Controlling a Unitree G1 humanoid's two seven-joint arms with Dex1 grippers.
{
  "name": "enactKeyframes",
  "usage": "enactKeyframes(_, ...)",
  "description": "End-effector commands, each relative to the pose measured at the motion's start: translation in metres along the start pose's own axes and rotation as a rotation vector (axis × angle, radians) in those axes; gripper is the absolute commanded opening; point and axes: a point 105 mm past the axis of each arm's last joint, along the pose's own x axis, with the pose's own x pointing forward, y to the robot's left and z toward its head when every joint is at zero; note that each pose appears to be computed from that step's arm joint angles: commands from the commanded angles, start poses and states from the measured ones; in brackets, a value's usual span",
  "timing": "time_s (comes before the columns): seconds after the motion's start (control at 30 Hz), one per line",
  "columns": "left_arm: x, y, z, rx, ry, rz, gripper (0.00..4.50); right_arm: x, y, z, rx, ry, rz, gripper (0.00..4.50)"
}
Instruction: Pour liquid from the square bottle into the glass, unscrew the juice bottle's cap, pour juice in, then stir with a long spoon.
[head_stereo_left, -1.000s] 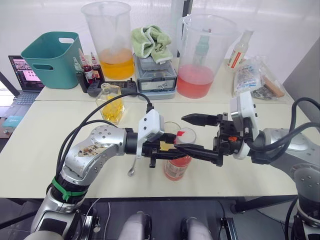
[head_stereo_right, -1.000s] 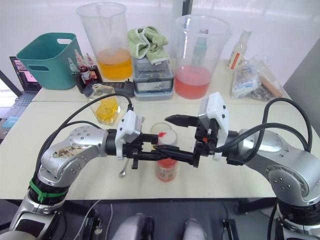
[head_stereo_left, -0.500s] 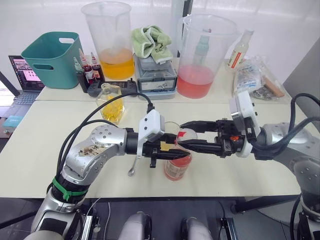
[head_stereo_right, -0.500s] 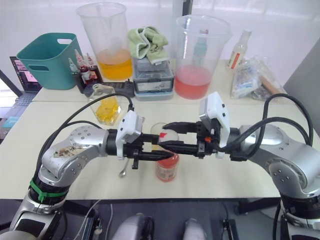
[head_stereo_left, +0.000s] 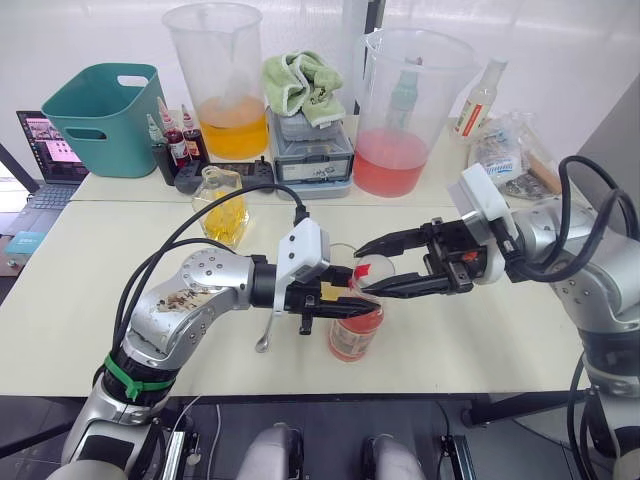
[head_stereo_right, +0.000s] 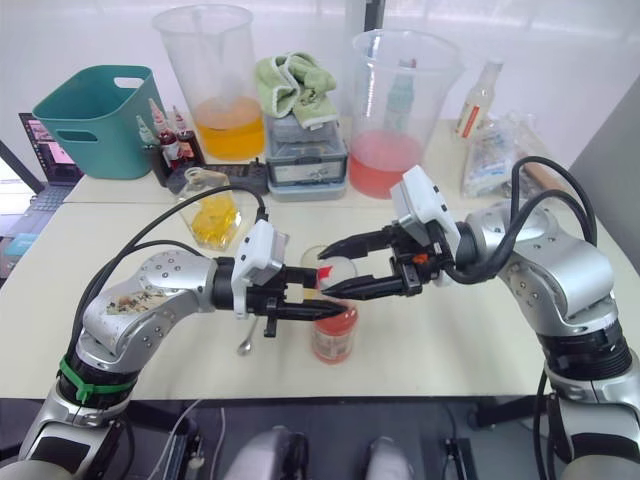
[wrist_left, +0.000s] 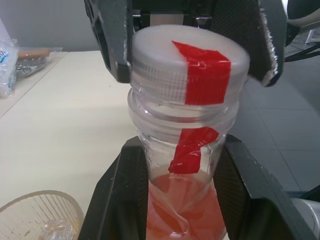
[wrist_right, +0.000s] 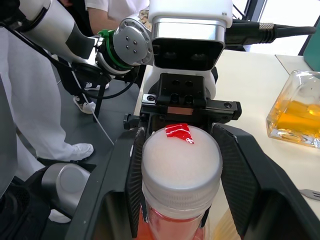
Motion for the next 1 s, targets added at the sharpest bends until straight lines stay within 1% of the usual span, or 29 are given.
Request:
enactKeyframes(0.03,0.007,-0.013,-0.009,-0.049,0.028,-0.076,1.41,-0.002,0.003,0.017,-0.022,-0.028,0.03,1.67)
enactKeyframes(0.13,0.007,-0.014,-0.01,-0.052,0.027,-0.081,1.41,-0.004,0.003,0.025,-0.003,-0.055,0.032,1.67)
enactKeyframes(0.2,0.007,-0.014,-0.01,-0.053,0.027,-0.085,1.41,-0.005,0.005,0.028,-0.005,-0.053,0.043,1.59)
enactKeyframes(0.33,0.008,-0.015,-0.01,-0.054,0.026,-0.093,1.41,-0.007,0.006,0.036,-0.001,-0.064,0.049,1.59)
enactKeyframes(0.43,0.008,-0.015,-0.011,-0.055,0.025,-0.094,1.41,-0.009,0.005,0.037,-0.006,-0.061,0.037,1.59)
enactKeyframes(0.53,0.009,-0.016,-0.011,-0.059,0.023,-0.092,1.41,-0.014,0.0,0.037,-0.01,-0.06,-0.016,1.59)
enactKeyframes(0.57,0.009,-0.015,-0.011,-0.059,0.022,-0.089,1.41,-0.019,-0.005,0.037,-0.009,-0.064,-0.056,1.59)
enactKeyframes(0.63,0.009,-0.015,-0.011,-0.061,0.022,-0.082,1.41,-0.038,-0.023,0.034,0.0,-0.077,-0.199,1.59)
enactKeyframes(0.7,0.009,-0.015,-0.011,-0.062,0.021,-0.078,1.41,-0.05,-0.031,0.032,0.004,-0.08,-0.276,1.59)
enactKeyframes(0.73,0.009,-0.015,-0.011,-0.062,0.021,-0.074,1.41,-0.062,-0.036,0.027,0.009,-0.078,-0.34,1.59)
enactKeyframes(0.83,0.009,-0.014,-0.011,-0.057,0.019,-0.065,1.41,-0.108,-0.054,-0.002,-0.003,-0.032,-0.6,1.59)
enactKeyframes(0.87,0.009,-0.014,-0.011,-0.055,0.019,-0.064,1.41,-0.124,-0.058,-0.011,0.012,-0.035,-0.691,1.59)
enactKeyframes(0.9,0.009,-0.014,-0.011,-0.054,0.019,-0.064,1.41,-0.135,-0.061,-0.017,0.023,-0.041,-0.746,1.59)
enactKeyframes(1.0,0.01,-0.014,-0.011,-0.05,0.021,-0.065,1.41,-0.166,-0.068,-0.04,0.045,0.004,-0.917,1.59)
